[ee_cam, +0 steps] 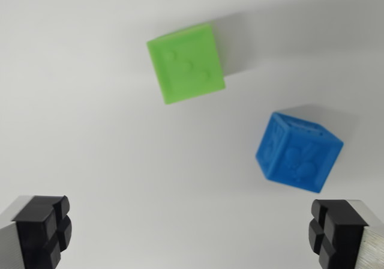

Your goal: Stack cube

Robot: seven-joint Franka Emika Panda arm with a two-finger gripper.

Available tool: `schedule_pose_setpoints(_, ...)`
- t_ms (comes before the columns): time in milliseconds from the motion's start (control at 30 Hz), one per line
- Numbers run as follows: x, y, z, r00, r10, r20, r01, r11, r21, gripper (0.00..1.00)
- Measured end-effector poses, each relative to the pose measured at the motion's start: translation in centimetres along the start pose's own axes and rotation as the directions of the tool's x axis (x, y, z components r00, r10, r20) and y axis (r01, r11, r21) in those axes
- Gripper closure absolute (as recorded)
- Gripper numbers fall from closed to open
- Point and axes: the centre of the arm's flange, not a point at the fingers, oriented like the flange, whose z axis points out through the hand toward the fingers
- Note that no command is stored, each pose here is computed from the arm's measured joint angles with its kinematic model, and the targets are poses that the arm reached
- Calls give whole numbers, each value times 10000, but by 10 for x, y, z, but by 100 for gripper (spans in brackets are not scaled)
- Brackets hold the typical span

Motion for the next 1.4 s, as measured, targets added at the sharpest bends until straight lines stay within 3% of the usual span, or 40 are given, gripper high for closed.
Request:
schedule_pose_setpoints(600, 19, 46, 51, 9938, 1111, 57, -1112, 9937, 114, 0)
schedule_pose_setpoints(1233, 41, 98, 107, 9709, 2392, 126, -2394, 9706, 241, 0)
schedule_pose_setpoints(1400, 45, 107, 121, 9659, 2588, 117, -2590, 9655, 260, 0)
